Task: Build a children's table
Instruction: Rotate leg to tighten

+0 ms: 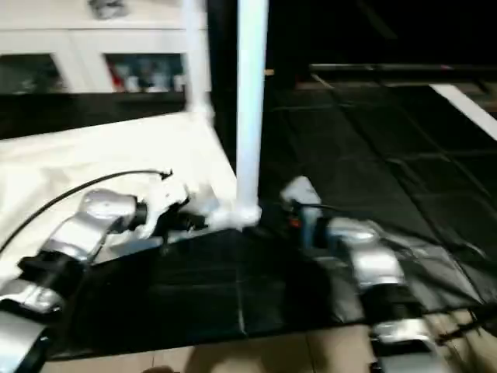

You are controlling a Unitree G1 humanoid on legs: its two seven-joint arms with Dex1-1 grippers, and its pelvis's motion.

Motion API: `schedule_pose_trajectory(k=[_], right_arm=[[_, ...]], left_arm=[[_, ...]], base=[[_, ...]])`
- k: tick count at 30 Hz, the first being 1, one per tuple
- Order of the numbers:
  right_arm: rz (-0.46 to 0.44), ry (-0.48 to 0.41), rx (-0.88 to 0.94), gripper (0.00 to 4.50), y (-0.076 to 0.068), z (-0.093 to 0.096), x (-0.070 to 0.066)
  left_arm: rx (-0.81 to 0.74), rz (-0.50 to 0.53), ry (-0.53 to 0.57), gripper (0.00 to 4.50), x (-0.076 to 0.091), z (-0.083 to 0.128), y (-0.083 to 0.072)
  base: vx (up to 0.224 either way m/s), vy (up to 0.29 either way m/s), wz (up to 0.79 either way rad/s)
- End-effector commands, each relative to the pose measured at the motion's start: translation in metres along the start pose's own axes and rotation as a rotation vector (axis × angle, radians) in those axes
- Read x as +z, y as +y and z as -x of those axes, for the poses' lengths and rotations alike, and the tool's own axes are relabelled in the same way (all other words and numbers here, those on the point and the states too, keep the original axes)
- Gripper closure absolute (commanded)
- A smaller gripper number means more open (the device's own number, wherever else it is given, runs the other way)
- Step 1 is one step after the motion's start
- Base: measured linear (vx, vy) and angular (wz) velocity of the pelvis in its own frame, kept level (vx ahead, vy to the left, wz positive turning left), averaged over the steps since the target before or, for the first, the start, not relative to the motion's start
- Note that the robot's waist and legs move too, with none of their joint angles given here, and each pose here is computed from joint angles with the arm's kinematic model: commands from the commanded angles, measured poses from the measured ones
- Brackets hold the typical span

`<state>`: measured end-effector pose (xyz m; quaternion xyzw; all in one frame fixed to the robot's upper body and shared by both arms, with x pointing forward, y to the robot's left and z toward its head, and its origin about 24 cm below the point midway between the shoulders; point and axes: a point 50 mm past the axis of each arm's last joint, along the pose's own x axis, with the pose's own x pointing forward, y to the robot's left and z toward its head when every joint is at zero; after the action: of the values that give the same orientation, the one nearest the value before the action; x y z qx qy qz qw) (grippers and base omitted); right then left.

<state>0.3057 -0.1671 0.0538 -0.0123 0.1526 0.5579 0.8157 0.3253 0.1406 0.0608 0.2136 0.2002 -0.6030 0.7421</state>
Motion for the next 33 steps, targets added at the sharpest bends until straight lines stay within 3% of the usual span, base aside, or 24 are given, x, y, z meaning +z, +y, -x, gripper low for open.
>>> schedule_pose_trajectory(k=[1, 12, 15, 18, 24, 33], right_arm=[[0.024, 0.002, 0.081, 0.43, 0.002, 0.007, 0.007], [0.042, 0.053, 0.243, 0.59, 0.008, 0.002, 0.008], [0.038, 0.054, 0.282, 0.95, 0.011, -0.003, 0.009], [0.034, 0.056, 0.297, 1.03, 0.012, -0.007, 0.008], [0.033, 0.061, 0.311, 1.55, 0.011, -0.011, 0.010], [0.016, 0.064, 0.325, 2.23, 0.011, -0.010, 0.009]], left_arm=[[-0.142, -0.106, 0.005, 4.50, 0.006, -0.004, -0.012], [-0.268, -0.175, 0.026, 4.50, 0.002, -0.006, -0.027], [-0.268, -0.183, 0.025, 4.50, 0.002, -0.008, -0.028], [-0.259, -0.190, 0.026, 4.50, 0.002, -0.008, -0.028], [-0.143, -0.206, 0.021, 4.50, 0.003, -0.012, -0.020], [-0.167, -0.202, 0.035, 4.50, -0.003, -0.012, -0.026]], base=[[0.000, 0.000, 0.00], [0.000, 0.000, 0.00], [0.000, 0.000, 0.00], [0.000, 0.000, 0.00], [0.000, 0.000, 0.00], [0.000, 0.000, 0.00]])
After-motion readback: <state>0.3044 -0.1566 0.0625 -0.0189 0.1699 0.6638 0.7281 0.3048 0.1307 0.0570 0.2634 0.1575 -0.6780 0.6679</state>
